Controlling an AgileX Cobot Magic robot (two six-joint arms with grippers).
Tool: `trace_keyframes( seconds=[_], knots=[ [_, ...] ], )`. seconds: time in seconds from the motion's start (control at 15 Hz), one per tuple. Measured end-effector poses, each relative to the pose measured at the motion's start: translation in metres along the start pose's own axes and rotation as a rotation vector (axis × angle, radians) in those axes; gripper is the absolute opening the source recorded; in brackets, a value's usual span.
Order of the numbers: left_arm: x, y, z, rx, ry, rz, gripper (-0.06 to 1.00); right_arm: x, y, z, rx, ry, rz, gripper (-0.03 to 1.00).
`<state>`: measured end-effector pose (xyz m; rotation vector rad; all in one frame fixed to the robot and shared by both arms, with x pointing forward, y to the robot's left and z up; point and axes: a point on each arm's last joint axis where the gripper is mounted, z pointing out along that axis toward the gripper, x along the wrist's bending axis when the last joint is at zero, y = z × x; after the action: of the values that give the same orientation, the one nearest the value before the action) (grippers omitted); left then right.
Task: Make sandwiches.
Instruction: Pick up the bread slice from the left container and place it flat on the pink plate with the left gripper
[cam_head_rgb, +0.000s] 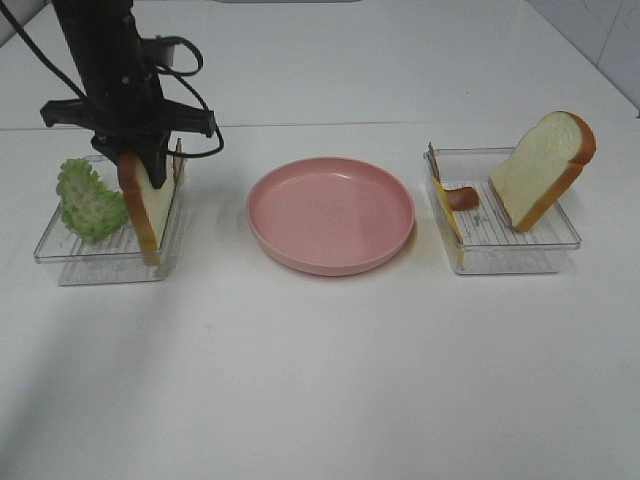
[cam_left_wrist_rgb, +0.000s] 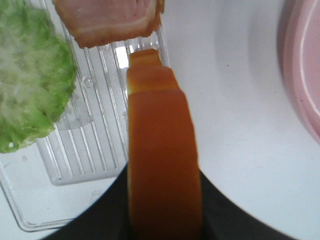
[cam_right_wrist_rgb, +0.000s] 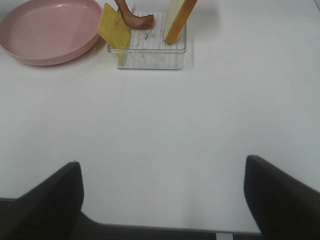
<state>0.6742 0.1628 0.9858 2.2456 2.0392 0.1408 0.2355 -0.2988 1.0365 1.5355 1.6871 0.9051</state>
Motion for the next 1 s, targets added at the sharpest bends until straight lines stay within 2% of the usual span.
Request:
trace_keyframes(
  seconds=[0.2,0.27,0.4,0.47,0.53,0.73,0.8,0.87,1.0],
  knots=[
    [0.000,-0.004,-0.043,-0.086,-0.049,-0.018,0.19,0.000,0.000,0.000,0.000,0.000,0.000,0.86],
    [-0.004,-0.011,-0.078,-0.146,-0.127,-0.032,0.19,0.000,0.000,0.000,0.000,0.000,0.000,0.86],
    [-0.009,-0.014,-0.086,-0.147,-0.196,-0.027,0.19,0.000,0.000,0.000,0.000,0.000,0.000,0.86],
    [-0.016,-0.012,-0.083,-0.148,-0.267,-0.015,0.19,0.000,0.000,0.000,0.000,0.000,0.000,0.86],
    [-0.031,-0.005,-0.074,-0.180,-0.404,-0.006,0.19,0.000,0.000,0.000,0.000,0.000,0.000,0.86],
    [-0.063,0.009,-0.032,-0.185,-0.591,-0.019,0.19,0.000,0.000,0.000,0.000,0.000,0.000,0.86],
    [-0.069,0.011,-0.021,-0.181,-0.614,-0.030,0.19,0.000,0.000,0.000,0.000,0.000,0.000,0.86],
    [-0.087,0.014,0.013,-0.153,-0.654,-0.055,0.19,0.000,0.000,0.000,0.000,0.000,0.000,0.86],
    [-0.096,0.013,0.036,-0.135,-0.650,-0.061,0.19,0.000,0.000,0.000,0.000,0.000,0.000,0.86]
  ],
)
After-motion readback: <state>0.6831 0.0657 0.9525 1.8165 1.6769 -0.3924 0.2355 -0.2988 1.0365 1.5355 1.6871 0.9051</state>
